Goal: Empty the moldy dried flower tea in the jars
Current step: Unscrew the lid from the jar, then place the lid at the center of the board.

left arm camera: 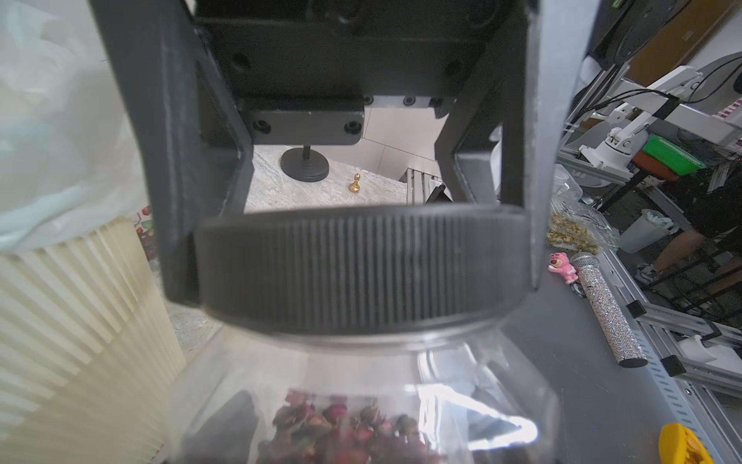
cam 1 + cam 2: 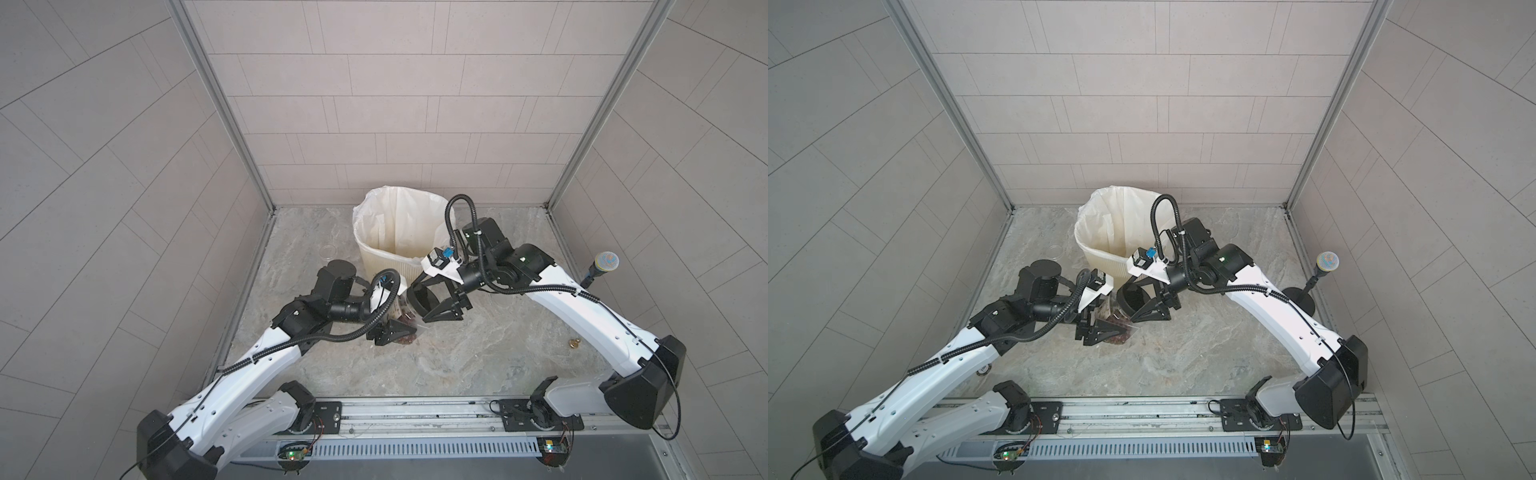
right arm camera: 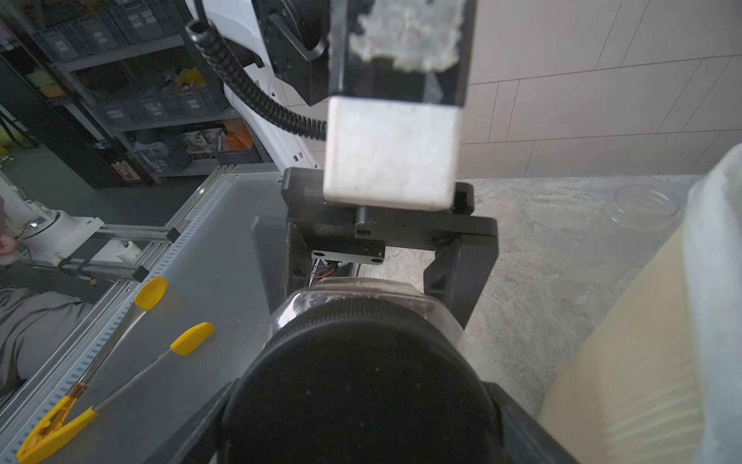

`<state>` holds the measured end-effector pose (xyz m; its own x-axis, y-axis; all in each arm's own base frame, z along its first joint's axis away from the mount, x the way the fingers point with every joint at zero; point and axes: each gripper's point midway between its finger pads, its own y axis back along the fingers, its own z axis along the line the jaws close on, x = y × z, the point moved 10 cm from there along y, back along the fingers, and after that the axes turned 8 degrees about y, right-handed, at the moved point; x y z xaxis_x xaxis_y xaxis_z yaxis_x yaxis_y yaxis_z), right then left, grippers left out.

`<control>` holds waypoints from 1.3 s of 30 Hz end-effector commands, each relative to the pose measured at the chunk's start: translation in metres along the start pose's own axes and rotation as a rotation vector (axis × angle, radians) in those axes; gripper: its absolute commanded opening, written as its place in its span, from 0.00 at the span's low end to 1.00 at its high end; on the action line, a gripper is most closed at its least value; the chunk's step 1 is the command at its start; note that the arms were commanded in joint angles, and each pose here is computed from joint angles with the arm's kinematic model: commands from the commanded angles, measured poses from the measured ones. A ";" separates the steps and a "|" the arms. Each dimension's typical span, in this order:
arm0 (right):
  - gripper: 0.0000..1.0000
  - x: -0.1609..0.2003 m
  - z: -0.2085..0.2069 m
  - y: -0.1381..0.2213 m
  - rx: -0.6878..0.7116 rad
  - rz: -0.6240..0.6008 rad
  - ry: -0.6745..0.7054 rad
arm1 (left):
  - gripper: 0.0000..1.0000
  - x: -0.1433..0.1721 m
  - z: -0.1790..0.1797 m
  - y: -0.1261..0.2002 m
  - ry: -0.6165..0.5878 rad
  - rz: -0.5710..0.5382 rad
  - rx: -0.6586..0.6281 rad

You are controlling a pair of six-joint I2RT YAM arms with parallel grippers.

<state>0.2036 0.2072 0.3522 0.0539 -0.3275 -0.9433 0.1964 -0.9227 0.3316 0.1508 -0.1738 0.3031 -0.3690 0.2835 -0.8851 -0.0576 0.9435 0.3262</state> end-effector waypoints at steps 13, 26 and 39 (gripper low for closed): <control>0.50 -0.004 0.009 0.037 0.176 -0.074 0.032 | 0.66 0.004 -0.007 0.007 0.037 0.064 0.044; 0.49 0.001 -0.013 0.074 0.685 0.047 -0.342 | 0.66 0.003 -0.003 0.012 -0.023 0.018 -0.081; 0.51 0.075 0.014 0.116 1.152 0.357 -0.845 | 0.66 0.000 0.002 0.014 -0.044 -0.052 -0.152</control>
<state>0.2234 0.0950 0.3449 -0.5758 -0.2862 -0.7659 -0.6069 -0.4781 0.6349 0.1503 -0.1614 0.3008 -0.3615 0.2902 -0.8860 -0.1832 0.9097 0.3727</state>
